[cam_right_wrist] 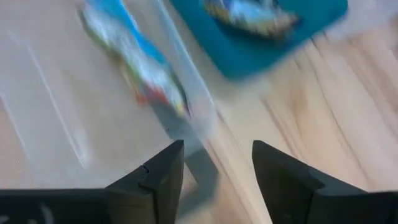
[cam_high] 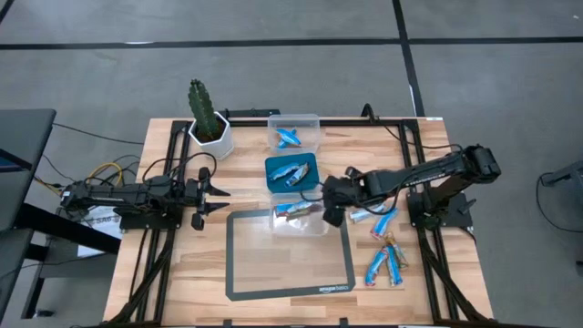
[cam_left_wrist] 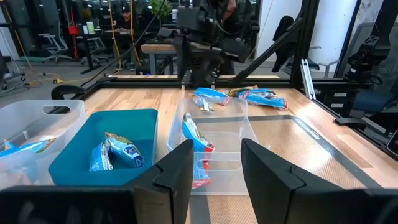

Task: Pick and place Granola Bars by type
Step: Put the top orange granola bar into the top transparent bin

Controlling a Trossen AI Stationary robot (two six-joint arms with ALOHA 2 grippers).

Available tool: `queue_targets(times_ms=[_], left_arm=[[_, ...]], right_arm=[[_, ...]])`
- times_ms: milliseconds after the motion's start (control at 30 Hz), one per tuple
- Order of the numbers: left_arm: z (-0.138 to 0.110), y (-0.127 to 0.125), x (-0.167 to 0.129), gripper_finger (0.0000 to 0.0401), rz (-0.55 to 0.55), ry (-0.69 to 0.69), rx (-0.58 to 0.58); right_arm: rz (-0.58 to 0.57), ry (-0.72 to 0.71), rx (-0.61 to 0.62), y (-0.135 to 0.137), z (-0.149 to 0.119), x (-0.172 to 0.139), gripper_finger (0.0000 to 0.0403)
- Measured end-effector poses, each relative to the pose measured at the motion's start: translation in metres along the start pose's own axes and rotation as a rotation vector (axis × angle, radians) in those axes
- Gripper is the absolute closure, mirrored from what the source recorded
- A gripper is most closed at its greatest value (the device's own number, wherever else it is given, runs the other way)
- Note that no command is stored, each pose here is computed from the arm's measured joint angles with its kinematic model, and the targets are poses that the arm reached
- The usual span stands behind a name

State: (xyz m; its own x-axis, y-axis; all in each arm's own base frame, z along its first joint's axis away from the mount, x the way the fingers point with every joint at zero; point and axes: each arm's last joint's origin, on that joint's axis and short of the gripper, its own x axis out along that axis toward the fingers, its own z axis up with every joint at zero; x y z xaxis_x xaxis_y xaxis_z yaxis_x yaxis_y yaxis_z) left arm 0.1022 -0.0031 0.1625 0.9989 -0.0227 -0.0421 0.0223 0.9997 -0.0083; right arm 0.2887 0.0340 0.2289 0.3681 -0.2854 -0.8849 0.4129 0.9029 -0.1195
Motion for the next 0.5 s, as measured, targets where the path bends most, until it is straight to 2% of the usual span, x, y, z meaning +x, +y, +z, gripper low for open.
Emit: queue_targets(times_ms=[133, 267, 500], left_arm=[[0.000, 0.000, 0.000, 0.0273, 0.000, 0.000, 0.005], [0.000, 0.000, 0.000, 0.0273, 0.000, 0.000, 0.000], [0.000, 0.000, 0.000, 0.0273, -0.001, 0.000, 0.000]], right_arm=[[-0.064, 0.131, -0.069, -0.002, -0.015, -0.009, 0.0230], [-0.138, 0.250, -0.073, -0.007, -0.029, -0.015, 0.0234], [-0.202, 0.344, -0.055, -0.015, -0.041, -0.012, 0.0232]])
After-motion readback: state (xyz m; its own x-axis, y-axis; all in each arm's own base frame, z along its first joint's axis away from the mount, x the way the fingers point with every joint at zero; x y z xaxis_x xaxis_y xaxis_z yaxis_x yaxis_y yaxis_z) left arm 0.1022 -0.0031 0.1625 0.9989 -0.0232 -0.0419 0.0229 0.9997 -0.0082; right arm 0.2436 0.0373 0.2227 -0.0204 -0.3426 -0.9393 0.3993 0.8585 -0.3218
